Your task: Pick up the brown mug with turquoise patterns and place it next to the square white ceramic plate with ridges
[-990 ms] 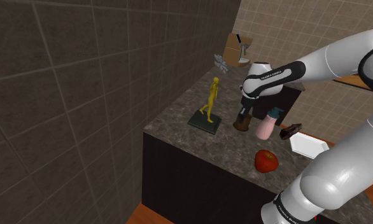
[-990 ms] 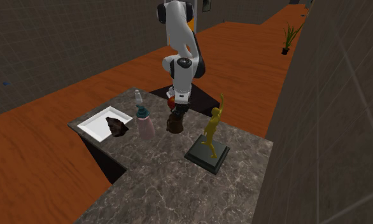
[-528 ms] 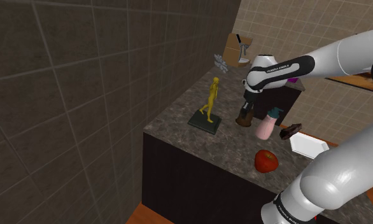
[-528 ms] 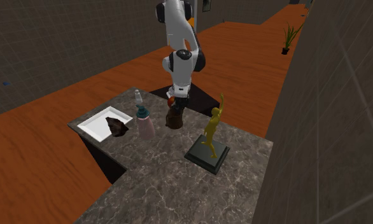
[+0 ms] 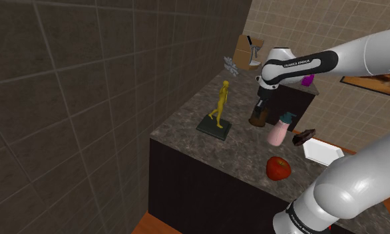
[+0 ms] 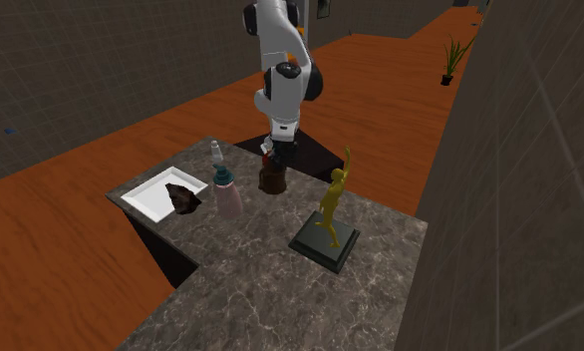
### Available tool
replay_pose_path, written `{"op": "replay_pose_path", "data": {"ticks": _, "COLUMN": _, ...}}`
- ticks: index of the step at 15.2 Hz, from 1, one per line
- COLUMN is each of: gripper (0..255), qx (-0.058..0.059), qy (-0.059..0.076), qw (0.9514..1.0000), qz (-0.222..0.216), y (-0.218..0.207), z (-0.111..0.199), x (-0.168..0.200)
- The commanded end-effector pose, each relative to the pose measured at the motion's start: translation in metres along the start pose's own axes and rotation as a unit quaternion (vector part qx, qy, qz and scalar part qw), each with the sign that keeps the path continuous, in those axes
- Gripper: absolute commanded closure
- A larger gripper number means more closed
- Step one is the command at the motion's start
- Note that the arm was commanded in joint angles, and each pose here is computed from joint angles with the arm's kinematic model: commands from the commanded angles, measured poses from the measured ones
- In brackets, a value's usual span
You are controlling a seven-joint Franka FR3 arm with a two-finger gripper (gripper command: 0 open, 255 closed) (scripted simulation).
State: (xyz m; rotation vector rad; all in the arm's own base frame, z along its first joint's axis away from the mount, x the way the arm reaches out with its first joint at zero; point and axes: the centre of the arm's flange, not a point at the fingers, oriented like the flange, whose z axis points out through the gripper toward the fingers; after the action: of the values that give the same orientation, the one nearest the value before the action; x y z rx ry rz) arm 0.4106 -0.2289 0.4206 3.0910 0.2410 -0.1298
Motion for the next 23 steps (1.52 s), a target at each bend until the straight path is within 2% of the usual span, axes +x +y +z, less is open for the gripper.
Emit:
{"op": "replay_pose_path", "data": {"ticks": 1, "gripper": 255, "qx": 0.0, "qy": 0.0, "qw": 1.0, "qz": 0.0, "y": 0.0, "z": -0.013, "x": -0.002}}
{"op": "replay_pose_path", "data": {"ticks": 6, "gripper": 255, "qx": 0.0, "qy": 0.0, "qw": 1.0, "qz": 0.0, "y": 0.001, "z": -0.039, "x": -0.004}}
{"op": "replay_pose_path", "data": {"ticks": 23, "gripper": 255, "qx": 0.0, "qy": 0.0, "qw": 1.0, "qz": 0.0, "y": 0.198, "z": 0.036, "x": -0.082}}
